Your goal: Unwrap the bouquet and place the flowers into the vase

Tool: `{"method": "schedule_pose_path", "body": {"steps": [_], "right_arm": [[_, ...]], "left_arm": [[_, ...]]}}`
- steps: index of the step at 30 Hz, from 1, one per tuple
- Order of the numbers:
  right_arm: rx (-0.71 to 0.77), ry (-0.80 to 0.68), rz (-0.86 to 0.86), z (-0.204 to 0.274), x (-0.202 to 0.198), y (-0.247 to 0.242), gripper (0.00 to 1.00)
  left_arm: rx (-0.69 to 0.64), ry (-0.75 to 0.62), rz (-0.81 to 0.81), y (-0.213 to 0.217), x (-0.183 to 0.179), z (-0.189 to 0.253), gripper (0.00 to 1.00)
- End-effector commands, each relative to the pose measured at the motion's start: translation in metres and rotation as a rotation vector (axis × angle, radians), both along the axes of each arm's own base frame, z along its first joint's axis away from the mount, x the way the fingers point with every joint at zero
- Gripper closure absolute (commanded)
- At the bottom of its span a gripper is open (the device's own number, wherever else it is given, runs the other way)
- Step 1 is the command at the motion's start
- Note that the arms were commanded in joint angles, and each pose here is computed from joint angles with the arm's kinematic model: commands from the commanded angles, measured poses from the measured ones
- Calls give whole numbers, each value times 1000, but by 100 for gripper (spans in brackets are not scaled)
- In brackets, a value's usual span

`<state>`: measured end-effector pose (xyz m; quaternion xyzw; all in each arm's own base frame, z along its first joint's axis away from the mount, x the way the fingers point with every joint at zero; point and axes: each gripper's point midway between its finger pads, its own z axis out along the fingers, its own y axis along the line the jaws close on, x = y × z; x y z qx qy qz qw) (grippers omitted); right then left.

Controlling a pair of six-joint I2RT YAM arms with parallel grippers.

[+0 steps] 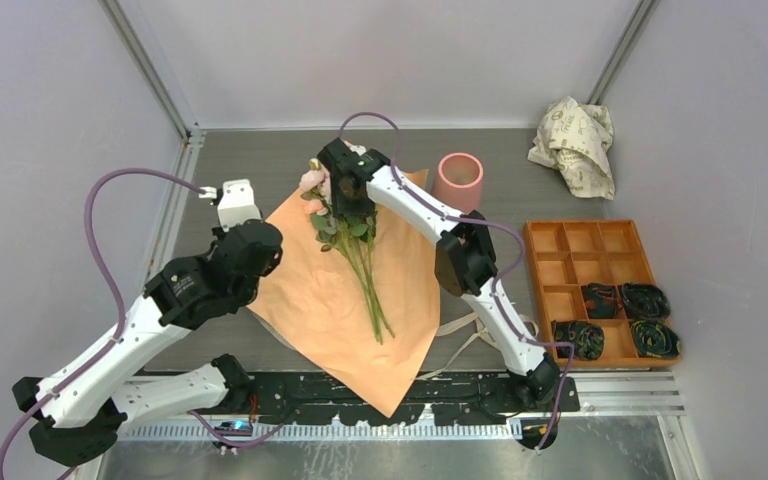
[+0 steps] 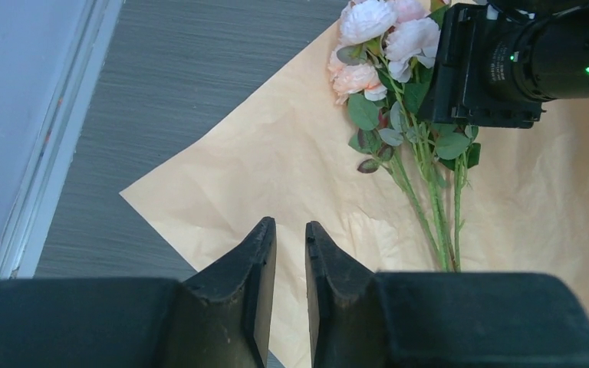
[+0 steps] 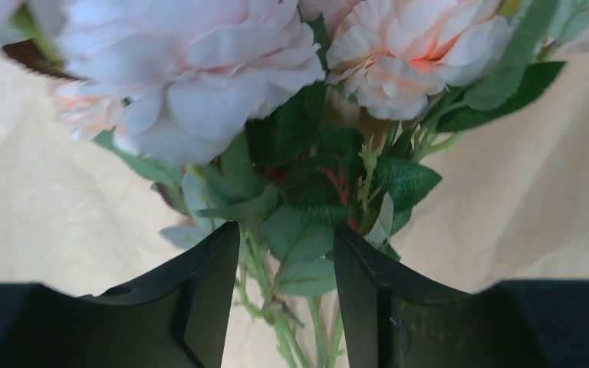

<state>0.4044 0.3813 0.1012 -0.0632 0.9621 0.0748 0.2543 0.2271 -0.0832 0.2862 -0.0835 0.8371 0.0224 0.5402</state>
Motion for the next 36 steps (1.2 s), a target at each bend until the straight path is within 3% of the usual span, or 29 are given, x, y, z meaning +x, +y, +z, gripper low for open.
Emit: {"method": "schedule_pose_path", "body": {"steps": [1, 7, 12, 17, 30, 36], "right_arm": [[108, -2, 61, 13, 11, 19, 48], [120, 34, 66, -8, 6, 23, 56], [132, 45, 75, -14, 3, 24, 83], [130, 25, 77, -5, 6, 22, 99], [258, -318, 122, 189, -18, -1, 99], [261, -410, 142, 230, -34, -16, 99]], "left_arm": [[-5, -36, -29, -9, 8, 2, 77], [-40, -21, -54, -15, 5, -10, 75], [-55, 0, -51, -13, 0, -21, 75], [-86, 20, -52, -13, -5, -31, 75], [-112, 13, -57, -7, -13, -32, 76], [-119, 23, -72, -11, -13, -34, 77]]}}
